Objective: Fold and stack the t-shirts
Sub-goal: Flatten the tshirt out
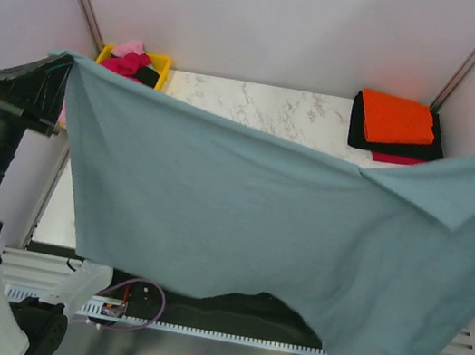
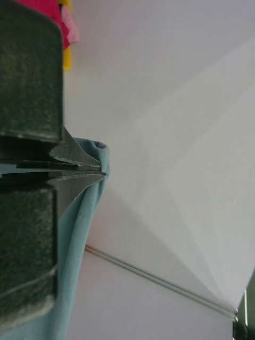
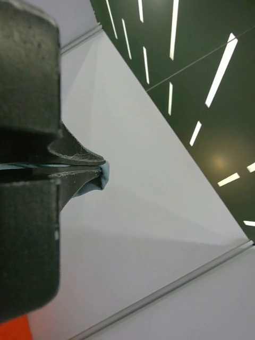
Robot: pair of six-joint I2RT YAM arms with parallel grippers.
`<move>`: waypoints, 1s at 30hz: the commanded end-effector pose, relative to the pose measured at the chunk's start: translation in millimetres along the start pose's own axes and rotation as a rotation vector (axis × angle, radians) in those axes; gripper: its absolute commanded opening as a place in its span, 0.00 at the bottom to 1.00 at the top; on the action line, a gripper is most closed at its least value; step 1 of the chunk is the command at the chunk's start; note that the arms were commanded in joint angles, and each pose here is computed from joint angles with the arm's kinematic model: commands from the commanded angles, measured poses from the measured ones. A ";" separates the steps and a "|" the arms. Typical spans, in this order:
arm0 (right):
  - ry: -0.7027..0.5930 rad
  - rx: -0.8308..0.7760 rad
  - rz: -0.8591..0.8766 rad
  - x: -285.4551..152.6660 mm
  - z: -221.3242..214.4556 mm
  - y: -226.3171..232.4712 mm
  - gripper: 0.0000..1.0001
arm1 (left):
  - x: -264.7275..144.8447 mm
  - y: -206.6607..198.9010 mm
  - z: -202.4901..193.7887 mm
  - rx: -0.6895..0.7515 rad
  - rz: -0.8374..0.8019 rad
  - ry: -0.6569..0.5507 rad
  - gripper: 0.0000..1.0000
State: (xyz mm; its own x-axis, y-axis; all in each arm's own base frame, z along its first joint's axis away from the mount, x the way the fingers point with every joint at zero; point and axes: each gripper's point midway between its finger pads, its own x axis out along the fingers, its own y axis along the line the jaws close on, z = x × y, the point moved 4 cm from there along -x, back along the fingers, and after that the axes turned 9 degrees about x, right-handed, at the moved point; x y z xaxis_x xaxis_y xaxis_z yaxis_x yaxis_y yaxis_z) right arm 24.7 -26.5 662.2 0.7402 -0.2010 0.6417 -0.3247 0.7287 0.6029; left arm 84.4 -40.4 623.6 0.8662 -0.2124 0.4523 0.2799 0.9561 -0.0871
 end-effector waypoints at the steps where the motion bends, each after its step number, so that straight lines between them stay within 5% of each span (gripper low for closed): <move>1: 0.122 -0.102 -0.077 76.4 -82.8 -23.2 0.00 | 67.3 40.3 -67.4 0.039 0.136 0.195 0.02; 6: 0.330 -0.218 -0.196 155.4 -229.9 -85.4 0.00 | 127.3 84.5 -176.4 0.052 0.258 0.449 0.02; 13: 0.748 -0.307 -0.356 185.9 -483.6 -225.1 0.01 | 169.0 163.8 -404.6 0.031 0.447 0.948 0.03; 14: 0.819 -0.316 -0.393 181.2 -531.1 -255.3 0.04 | 158.6 177.4 -473.1 -0.012 0.473 1.131 0.13; 15: 0.863 -0.318 -0.395 177.4 -552.8 -268.6 0.39 | 168.1 187.9 -478.1 -0.079 0.448 1.158 0.30; 16: 0.890 -0.326 -0.408 174.2 -569.5 -280.7 0.65 | 165.6 192.4 -502.2 -0.138 0.449 1.232 0.68; 17: 0.923 -0.336 -0.427 169.0 -593.4 -297.6 0.82 | 151.4 198.5 -537.2 -0.189 0.451 1.353 0.78; 18: 0.932 -0.345 -0.431 167.5 -601.6 -304.2 0.98 | 160.1 197.4 -537.3 -0.205 0.427 1.340 0.82; 22: 0.935 -0.377 -0.415 168.4 -606.6 -310.4 0.98 | 164.0 197.7 -518.9 -0.154 0.428 1.273 0.91; 28: 0.947 -0.341 -0.402 143.3 -580.7 -297.8 0.98 | 156.4 171.2 -464.1 -0.119 0.403 1.196 0.87; 30: 0.982 -0.278 -0.380 121.6 -579.9 -294.2 0.98 | 137.1 150.6 -473.6 -0.102 0.383 1.247 0.86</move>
State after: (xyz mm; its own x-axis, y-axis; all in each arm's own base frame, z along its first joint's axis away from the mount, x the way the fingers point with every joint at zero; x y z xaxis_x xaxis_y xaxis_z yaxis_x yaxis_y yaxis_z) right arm 569.8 108.5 234.7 0.8971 -0.0017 -0.4418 0.1840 0.9106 0.3702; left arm 468.7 -0.8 227.7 0.6441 -0.0218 -0.7647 -0.1317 0.9815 -0.1389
